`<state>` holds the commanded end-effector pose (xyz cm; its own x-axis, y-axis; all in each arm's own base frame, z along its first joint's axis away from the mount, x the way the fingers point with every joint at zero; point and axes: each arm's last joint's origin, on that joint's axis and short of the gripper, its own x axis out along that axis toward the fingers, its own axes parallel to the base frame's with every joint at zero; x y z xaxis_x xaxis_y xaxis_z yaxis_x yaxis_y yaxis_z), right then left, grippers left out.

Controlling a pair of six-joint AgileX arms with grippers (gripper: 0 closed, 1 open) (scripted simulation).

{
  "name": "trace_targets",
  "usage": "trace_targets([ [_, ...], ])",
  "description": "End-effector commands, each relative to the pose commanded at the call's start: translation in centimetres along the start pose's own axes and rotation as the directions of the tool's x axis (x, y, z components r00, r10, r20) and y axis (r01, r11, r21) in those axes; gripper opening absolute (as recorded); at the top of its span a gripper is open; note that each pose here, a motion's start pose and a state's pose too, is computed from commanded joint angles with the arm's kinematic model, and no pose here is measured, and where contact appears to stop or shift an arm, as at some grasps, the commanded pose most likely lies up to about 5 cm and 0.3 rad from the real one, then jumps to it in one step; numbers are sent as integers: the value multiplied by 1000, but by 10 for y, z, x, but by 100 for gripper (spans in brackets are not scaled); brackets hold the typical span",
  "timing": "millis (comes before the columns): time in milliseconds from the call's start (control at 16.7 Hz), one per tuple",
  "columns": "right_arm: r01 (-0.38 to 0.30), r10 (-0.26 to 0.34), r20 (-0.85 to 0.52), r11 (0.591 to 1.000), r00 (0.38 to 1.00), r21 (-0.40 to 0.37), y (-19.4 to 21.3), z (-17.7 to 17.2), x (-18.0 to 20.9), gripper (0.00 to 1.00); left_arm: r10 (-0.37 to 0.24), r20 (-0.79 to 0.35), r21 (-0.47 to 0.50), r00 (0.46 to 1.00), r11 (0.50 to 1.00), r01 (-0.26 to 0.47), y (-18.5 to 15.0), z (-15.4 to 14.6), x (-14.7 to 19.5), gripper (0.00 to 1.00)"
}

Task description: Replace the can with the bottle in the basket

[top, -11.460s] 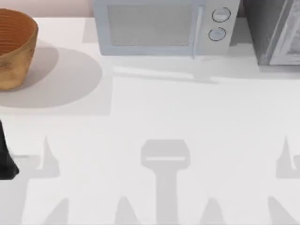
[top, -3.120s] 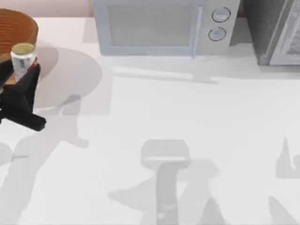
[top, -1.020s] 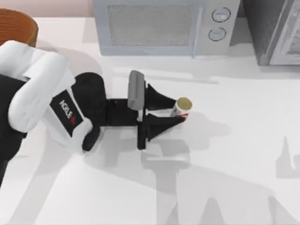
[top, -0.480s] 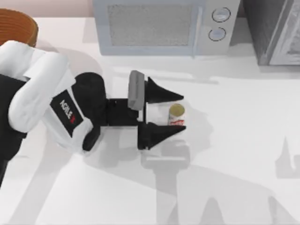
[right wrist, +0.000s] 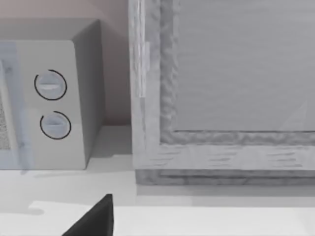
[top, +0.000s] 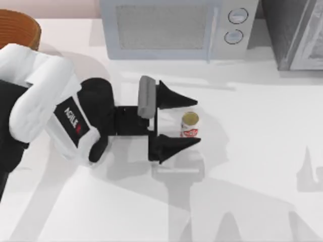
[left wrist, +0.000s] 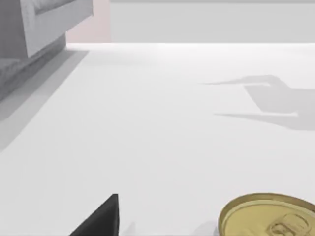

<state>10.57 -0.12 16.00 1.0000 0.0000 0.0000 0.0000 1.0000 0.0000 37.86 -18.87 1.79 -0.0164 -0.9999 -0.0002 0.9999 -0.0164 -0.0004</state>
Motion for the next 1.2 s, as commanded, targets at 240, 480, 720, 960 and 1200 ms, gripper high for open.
trace_targets([
  [240, 0, 0, 0, 1000, 1000, 0, 0, 0, 0, 100, 114, -21, -51, 993, 992, -115, 2, 22, -19, 100],
  [480, 0, 0, 0, 1000, 1000, 0, 0, 0, 0, 100, 337, -57, -93, 940, 936, -341, -6, 81, -56, 100],
  [720, 0, 0, 0, 1000, 1000, 0, 0, 0, 0, 100, 585, -74, -76, 808, 804, -589, -48, 161, -101, 100],
  [960, 0, 0, 0, 1000, 1000, 0, 0, 0, 0, 100, 795, -58, -34, 604, 603, -797, -126, 214, -140, 100],
  [1200, 0, 0, 0, 1000, 1000, 0, 0, 0, 0, 100, 927, -17, -1, 374, 374, -928, -206, 218, -164, 100],
])
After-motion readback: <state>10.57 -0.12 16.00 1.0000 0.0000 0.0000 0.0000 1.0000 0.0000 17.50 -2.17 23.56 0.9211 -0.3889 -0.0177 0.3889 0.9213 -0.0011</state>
